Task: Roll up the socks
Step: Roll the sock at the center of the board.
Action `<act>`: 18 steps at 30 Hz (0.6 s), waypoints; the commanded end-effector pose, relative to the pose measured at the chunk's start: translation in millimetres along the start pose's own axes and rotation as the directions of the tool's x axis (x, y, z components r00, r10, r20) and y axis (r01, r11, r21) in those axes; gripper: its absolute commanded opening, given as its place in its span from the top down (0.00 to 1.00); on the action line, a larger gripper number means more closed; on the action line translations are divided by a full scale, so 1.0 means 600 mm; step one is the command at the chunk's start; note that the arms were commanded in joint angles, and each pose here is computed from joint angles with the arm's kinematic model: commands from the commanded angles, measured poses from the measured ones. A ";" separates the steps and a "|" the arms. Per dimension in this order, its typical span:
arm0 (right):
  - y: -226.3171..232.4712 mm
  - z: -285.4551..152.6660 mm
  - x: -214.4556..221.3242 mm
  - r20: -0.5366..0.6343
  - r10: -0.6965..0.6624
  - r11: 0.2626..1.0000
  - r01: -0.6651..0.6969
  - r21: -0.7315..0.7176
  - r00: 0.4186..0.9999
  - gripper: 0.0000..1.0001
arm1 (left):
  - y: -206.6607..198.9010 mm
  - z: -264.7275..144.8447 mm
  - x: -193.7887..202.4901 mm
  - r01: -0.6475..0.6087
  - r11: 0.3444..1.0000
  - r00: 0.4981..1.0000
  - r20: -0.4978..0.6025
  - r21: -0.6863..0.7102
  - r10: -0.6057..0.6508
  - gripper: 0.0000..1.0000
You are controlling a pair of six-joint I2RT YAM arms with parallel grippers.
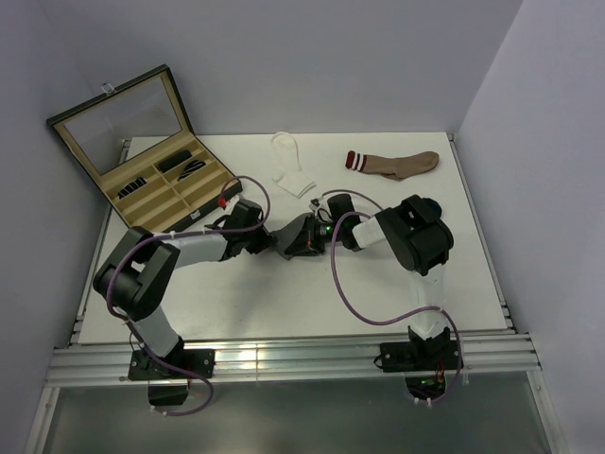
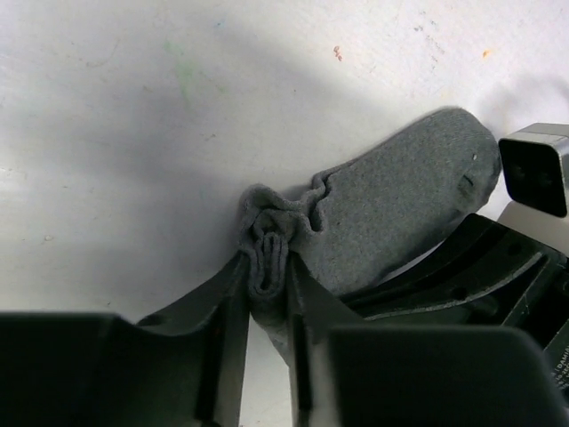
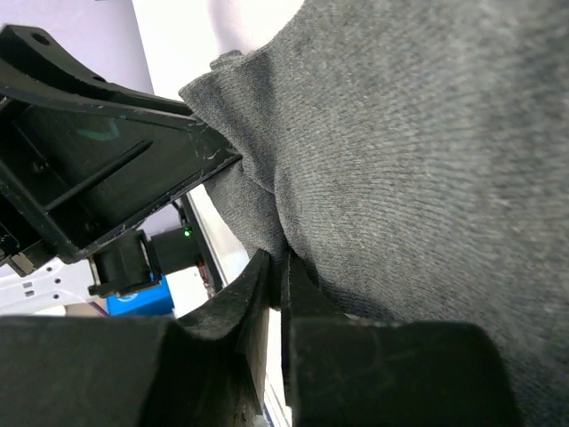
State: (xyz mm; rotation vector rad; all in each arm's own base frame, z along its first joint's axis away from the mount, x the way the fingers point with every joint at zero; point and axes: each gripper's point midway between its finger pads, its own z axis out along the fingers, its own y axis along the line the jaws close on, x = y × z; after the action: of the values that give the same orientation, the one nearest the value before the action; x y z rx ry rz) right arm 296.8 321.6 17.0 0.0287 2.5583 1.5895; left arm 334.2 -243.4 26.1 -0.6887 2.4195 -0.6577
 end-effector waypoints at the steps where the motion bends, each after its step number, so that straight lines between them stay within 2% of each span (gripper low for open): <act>1: -0.033 -0.006 0.001 0.013 -0.021 0.996 0.020 0.091 1.000 0.90 | -0.006 0.002 0.003 -0.039 0.999 0.999 -0.004 -0.016 0.039 0.77; 5: -0.018 -0.014 -0.004 0.035 -0.115 0.986 0.109 0.124 0.993 0.80 | -0.006 -0.004 0.001 -0.077 0.996 0.997 0.000 -0.047 0.077 0.99; 10: 0.023 -0.039 -0.015 0.091 -0.322 0.931 0.298 0.210 0.942 0.61 | -0.002 -0.016 -0.006 -0.104 0.989 0.994 0.012 -0.102 0.105 1.00; 11: 0.019 -0.045 -0.030 0.129 -0.357 0.910 0.313 0.272 0.925 0.59 | -0.002 -0.017 -0.005 -0.105 0.989 0.994 0.010 -0.107 0.107 1.00; 13: 0.023 -0.049 -0.028 0.129 -0.444 0.860 0.381 0.340 0.887 0.54 | -0.002 -0.018 -0.002 -0.106 0.988 0.994 0.003 -0.116 0.107 1.00; 15: 0.031 -0.063 -0.046 0.158 -0.542 0.789 0.435 0.434 0.825 0.53 | 0.003 -0.018 0.002 -0.103 0.986 0.995 -0.007 -0.131 0.103 1.00; 18: 0.051 -0.060 -0.039 0.135 -0.654 0.693 0.518 0.502 0.744 0.53 | 0.006 -0.017 0.004 -0.099 0.984 0.995 -0.014 -0.146 0.098 1.00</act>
State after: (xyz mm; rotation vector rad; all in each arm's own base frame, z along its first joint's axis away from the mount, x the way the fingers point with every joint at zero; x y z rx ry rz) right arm 303.8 314.7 59.2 -0.3404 2.3576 0.9681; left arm 325.1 -242.6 29.7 -0.6258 2.4956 -0.5062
